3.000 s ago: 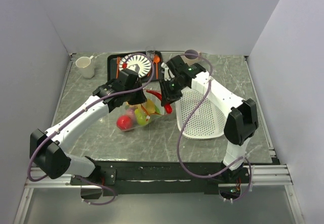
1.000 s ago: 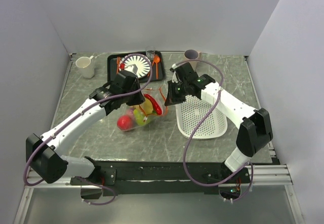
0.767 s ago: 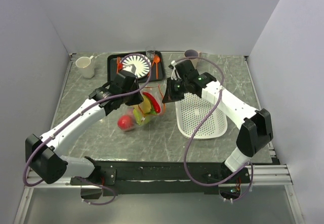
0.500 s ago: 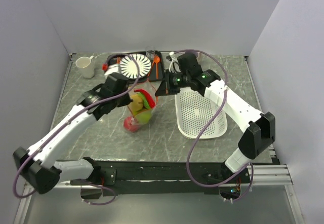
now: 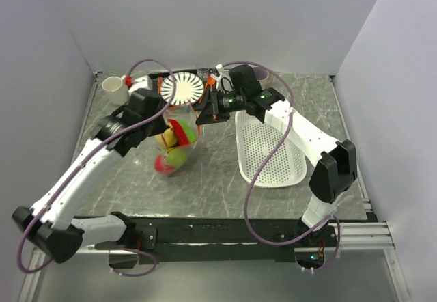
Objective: Place the food in the zip-top bag and seal the zipper
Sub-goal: Adjust the zipper food storage bag at the center of the board, then zip the zipper food storage bag at the center of the board.
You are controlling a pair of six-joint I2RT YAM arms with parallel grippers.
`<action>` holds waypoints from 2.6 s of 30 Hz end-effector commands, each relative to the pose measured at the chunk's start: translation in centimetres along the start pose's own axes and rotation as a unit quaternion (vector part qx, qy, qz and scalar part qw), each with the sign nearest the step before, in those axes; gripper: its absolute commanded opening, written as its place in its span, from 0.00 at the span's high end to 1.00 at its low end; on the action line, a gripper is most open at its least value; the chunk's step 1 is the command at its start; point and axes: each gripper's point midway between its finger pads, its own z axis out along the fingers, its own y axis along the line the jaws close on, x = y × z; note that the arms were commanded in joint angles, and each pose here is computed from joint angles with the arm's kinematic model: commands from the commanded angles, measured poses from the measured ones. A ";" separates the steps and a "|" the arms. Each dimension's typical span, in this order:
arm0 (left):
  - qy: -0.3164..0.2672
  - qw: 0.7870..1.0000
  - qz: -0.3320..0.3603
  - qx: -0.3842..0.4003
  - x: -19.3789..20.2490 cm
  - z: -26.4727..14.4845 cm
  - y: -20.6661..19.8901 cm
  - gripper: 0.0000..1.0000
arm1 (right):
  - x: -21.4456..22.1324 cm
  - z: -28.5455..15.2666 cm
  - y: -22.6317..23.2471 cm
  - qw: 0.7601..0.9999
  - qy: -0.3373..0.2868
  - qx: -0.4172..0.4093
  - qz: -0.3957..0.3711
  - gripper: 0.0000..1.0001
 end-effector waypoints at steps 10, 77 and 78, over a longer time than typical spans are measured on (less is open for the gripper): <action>0.135 0.973 0.029 0.186 6.1 6.0 -9.1 0.99 | 3.9 1.8 -8.8 0.990 -0.031 0.119 0.069 0.98; 0.193 0.824 -0.445 0.293 14.0 1.0 -6.6 0.18 | 2.5 -4.1 -12.8 0.966 -0.149 0.162 0.133 0.95; 0.190 0.824 -0.447 0.293 13.8 0.8 -6.5 0.21 | 2.6 -4.1 -12.7 0.966 -0.149 0.163 0.132 0.95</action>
